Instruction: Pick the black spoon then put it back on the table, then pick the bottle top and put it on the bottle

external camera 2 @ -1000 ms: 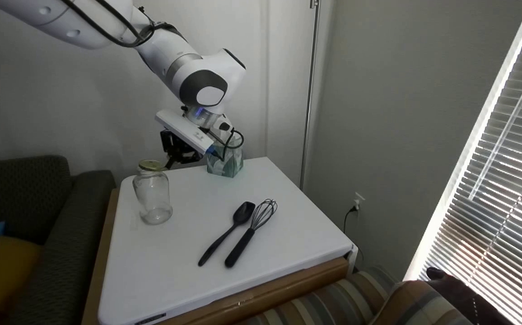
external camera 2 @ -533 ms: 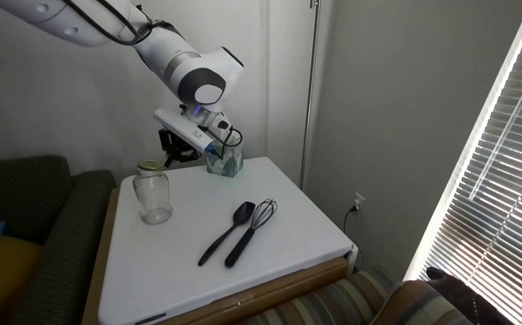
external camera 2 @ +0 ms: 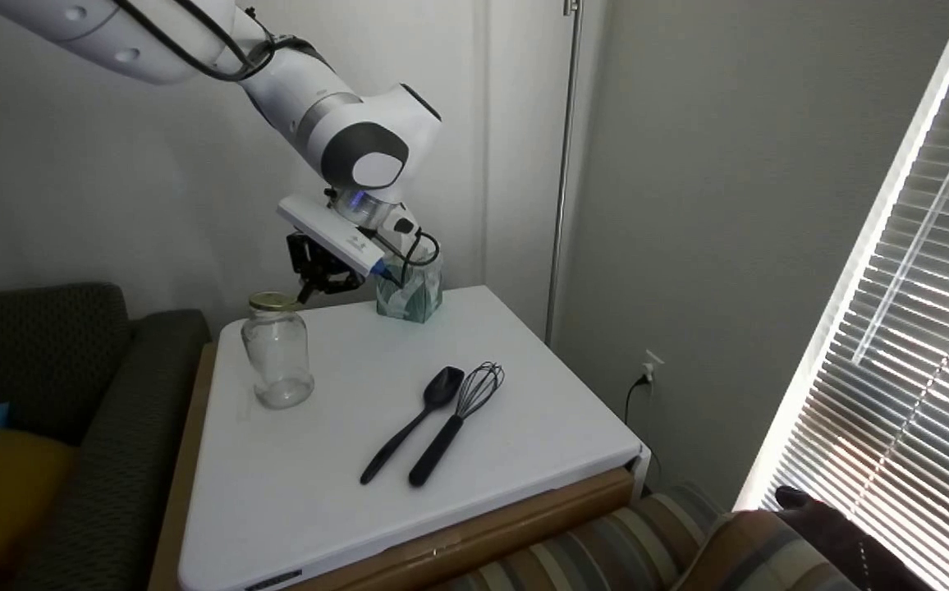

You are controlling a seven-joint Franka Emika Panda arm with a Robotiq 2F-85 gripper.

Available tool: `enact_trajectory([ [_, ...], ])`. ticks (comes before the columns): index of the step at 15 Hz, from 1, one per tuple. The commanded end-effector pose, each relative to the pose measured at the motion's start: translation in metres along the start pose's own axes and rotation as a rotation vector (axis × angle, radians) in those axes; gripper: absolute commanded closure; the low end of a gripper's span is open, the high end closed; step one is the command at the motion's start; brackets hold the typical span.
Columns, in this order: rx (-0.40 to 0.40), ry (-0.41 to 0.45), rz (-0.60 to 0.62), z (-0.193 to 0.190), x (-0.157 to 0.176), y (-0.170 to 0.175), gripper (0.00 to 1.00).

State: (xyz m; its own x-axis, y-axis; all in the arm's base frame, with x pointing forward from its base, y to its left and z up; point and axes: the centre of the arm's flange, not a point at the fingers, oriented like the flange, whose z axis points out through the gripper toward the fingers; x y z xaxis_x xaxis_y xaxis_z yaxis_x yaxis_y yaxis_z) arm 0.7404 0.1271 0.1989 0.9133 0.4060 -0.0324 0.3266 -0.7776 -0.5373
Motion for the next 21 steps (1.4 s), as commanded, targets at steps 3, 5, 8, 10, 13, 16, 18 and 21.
enact_trajectory([
  [3,0.024,0.007,0.004,-0.010,-0.018,-0.003,1.00],
  [5,0.026,0.009,0.005,-0.011,-0.022,-0.005,1.00],
  [8,0.032,0.009,-0.001,-0.012,-0.027,-0.010,1.00],
  [10,0.036,0.009,-0.007,-0.014,-0.031,-0.017,1.00],
  [13,0.043,0.007,-0.005,-0.016,-0.035,-0.023,1.00],
  [16,0.055,0.006,0.002,-0.016,-0.040,-0.025,1.00],
  [18,0.052,0.008,0.003,-0.015,-0.043,-0.027,1.00],
  [21,0.003,0.026,-0.040,-0.026,-0.046,-0.038,1.00],
])
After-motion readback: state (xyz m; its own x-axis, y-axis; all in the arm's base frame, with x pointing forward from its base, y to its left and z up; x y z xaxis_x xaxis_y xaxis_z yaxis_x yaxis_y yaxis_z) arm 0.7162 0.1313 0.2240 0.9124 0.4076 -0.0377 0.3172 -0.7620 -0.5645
